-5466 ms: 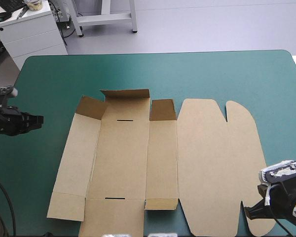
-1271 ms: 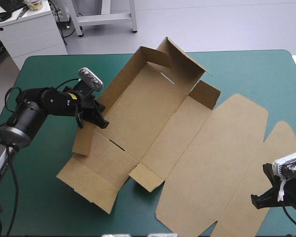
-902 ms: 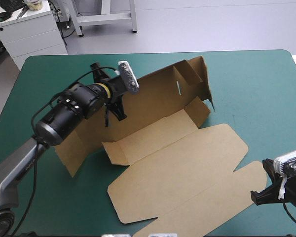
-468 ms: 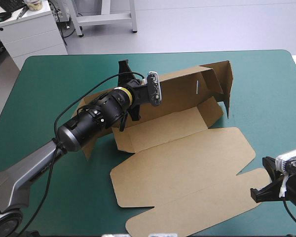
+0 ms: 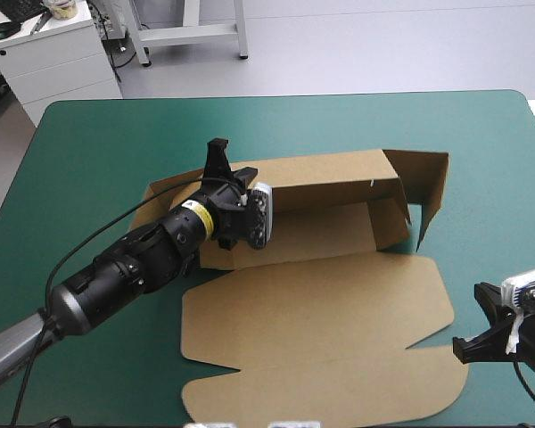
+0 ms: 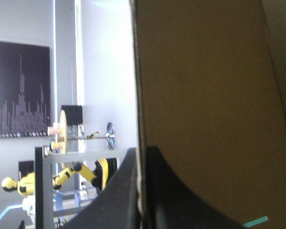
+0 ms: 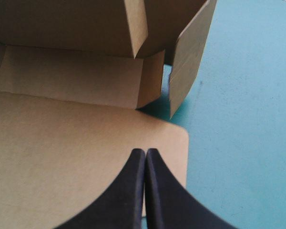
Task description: Fold the box
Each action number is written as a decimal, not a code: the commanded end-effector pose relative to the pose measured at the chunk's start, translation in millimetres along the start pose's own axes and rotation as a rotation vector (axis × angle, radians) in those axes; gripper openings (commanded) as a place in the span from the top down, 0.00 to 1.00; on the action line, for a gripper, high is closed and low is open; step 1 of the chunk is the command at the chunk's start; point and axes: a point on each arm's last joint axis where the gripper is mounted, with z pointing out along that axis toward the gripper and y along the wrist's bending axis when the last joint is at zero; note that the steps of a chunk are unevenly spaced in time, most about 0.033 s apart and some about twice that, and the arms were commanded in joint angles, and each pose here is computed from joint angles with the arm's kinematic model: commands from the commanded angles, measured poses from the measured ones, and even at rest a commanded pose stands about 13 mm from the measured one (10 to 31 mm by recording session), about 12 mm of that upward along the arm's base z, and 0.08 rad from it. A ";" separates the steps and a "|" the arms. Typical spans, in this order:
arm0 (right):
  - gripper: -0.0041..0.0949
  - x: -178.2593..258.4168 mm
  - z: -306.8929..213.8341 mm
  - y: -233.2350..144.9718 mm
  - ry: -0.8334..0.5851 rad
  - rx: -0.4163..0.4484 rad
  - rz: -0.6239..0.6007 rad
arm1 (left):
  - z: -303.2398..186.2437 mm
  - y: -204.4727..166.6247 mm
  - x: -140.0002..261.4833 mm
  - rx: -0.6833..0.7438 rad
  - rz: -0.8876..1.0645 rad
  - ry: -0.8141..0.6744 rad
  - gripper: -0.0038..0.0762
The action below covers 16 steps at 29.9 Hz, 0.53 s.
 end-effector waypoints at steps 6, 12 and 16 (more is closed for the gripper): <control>0.98 -14.0 -6.1 2.8 -0.095 -0.031 0.035 | -30.3 5.3 -7.2 -0.102 0.072 -0.130 0.96; 0.98 -15.4 -6.3 2.6 -0.111 -0.029 0.026 | -25.6 -9.4 -1.3 -0.065 0.106 -0.118 0.96; 0.98 -17.1 -5.9 2.7 -0.124 -0.032 0.060 | -20.0 -18.3 1.0 -0.034 0.115 -0.108 0.96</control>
